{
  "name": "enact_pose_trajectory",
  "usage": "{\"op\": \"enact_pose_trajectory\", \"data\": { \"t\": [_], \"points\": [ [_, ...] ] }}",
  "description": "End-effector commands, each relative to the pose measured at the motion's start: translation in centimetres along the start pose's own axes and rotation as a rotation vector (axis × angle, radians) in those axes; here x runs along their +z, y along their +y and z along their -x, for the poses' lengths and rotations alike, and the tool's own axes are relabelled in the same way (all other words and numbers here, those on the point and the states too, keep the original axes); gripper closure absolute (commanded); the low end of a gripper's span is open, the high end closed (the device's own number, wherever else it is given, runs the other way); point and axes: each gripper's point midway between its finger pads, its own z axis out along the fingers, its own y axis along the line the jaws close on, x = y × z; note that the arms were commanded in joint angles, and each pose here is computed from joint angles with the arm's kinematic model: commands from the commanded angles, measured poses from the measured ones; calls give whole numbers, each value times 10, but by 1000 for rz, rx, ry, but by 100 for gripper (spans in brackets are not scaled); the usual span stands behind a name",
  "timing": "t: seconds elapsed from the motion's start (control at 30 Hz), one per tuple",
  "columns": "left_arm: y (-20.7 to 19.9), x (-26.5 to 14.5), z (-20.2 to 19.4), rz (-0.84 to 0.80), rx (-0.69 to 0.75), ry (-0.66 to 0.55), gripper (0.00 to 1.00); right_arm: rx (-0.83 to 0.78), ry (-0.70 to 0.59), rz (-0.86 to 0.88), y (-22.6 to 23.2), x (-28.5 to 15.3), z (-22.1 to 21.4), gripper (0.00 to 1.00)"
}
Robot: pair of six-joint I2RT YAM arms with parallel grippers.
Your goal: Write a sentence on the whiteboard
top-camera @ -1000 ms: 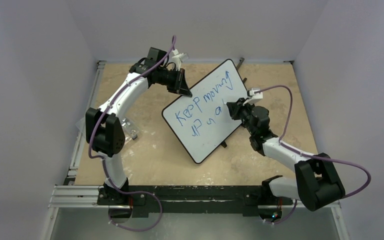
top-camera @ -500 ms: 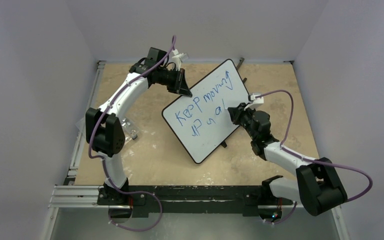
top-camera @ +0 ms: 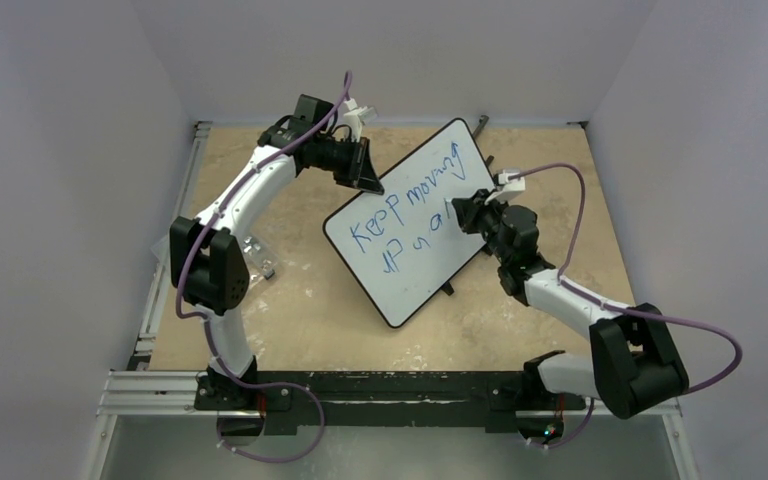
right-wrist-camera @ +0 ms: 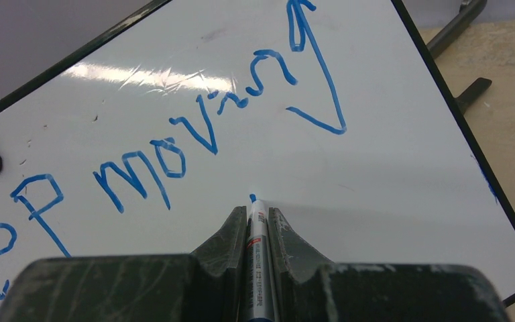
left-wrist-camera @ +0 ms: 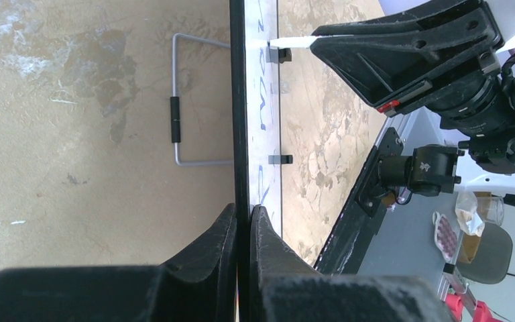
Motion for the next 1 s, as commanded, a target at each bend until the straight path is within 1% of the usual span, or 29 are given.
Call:
{"op": "enact_pose_trajectory", "data": {
  "t": [0.0,0.23,0.43,0.8,0.97],
  "points": [
    [-18,-11,6,-6,155,-36,100,-16,-50,9,7,11,25,100],
    [-18,-11,5,-3,160,-35,100,-23,-53,-48,-1,17,32,100],
    [-18,-11,5,-3,161,-34,100,-36,-64,-50,1,19,41,100],
    [-17,-10,6,0,159,-38,100,-68,-135,-81,2,-8,76,100],
    [-18,-11,7,1,160,-41,100,-100,-130,-144,-13,-15,71,100]
  ]
}}
